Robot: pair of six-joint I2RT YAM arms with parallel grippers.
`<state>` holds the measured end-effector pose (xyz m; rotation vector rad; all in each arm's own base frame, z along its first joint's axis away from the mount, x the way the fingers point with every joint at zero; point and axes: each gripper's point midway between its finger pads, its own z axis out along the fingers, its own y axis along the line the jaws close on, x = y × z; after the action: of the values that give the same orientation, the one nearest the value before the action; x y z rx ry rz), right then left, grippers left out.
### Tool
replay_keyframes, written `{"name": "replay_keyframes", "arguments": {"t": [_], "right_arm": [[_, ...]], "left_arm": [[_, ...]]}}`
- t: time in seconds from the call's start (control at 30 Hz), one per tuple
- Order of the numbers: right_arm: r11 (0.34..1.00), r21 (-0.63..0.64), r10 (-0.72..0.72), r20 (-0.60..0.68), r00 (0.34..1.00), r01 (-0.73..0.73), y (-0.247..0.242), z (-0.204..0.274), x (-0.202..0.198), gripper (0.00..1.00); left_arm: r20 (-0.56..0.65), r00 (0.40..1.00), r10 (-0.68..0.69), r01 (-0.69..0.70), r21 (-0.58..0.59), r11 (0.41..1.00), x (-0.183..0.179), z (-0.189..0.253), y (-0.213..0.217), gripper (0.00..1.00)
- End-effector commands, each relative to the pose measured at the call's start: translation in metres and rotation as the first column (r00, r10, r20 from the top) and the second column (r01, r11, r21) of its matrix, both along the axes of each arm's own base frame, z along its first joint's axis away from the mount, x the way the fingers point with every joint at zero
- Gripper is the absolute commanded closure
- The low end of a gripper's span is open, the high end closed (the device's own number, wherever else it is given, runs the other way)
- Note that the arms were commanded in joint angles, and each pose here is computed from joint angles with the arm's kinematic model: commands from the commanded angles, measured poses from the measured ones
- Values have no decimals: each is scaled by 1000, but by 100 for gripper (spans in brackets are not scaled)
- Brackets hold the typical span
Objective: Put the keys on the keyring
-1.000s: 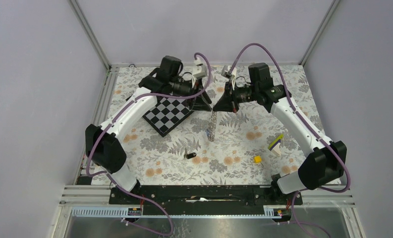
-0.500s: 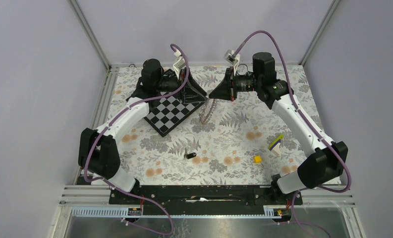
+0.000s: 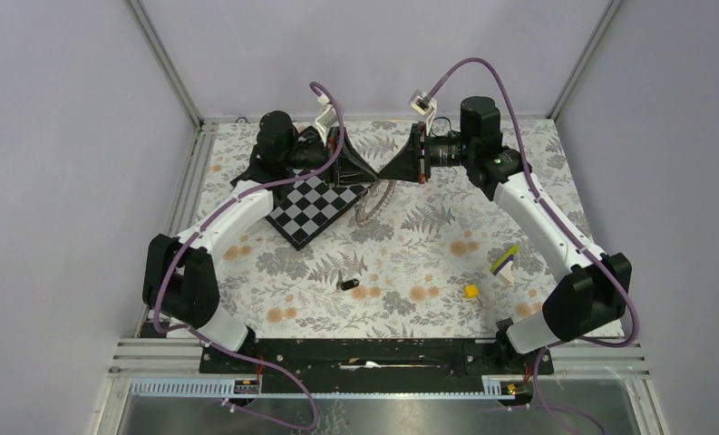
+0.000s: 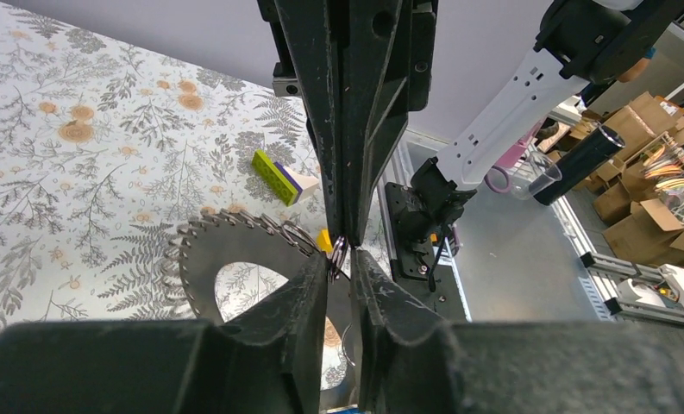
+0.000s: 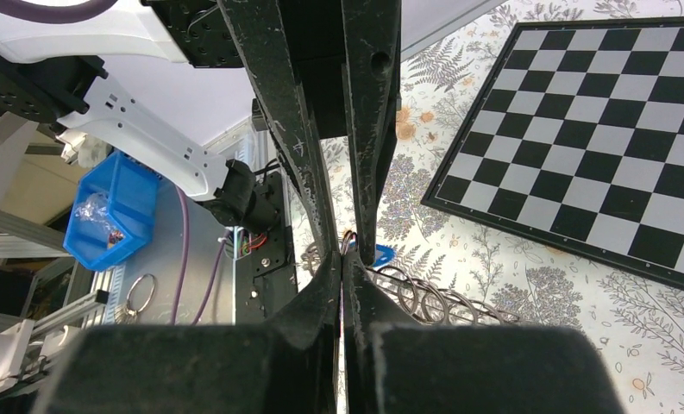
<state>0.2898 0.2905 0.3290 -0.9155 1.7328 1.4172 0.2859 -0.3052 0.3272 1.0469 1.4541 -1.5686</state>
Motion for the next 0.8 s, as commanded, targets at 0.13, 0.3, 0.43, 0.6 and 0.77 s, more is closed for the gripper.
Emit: {"name": "replay_keyframes", "arguments": {"t": [0.13,0.3,0.43,0.6,0.77], "right_arm": [[999,35,38,48,998,-40,1,10,-5,100],[999,26,21,55,998,-22,-4,4,-2,100],[1000,10,2,71,997,-3,-9,-4,0,100],[999,-43,-8,110,994,13,-14,-20,2,98],[997,-81,7,158,987,5,-18,-33,1,82]], "left_arm": [[73,996,-41,44,-35,998,-14,17,3,98],[80,996,-39,42,-30,999,-14,18,3,100],[111,994,-17,15,15,1000,-9,14,5,100],[180,984,17,-40,127,991,-4,0,8,100],[302,953,0,-87,274,958,-5,-18,-1,100]]}}
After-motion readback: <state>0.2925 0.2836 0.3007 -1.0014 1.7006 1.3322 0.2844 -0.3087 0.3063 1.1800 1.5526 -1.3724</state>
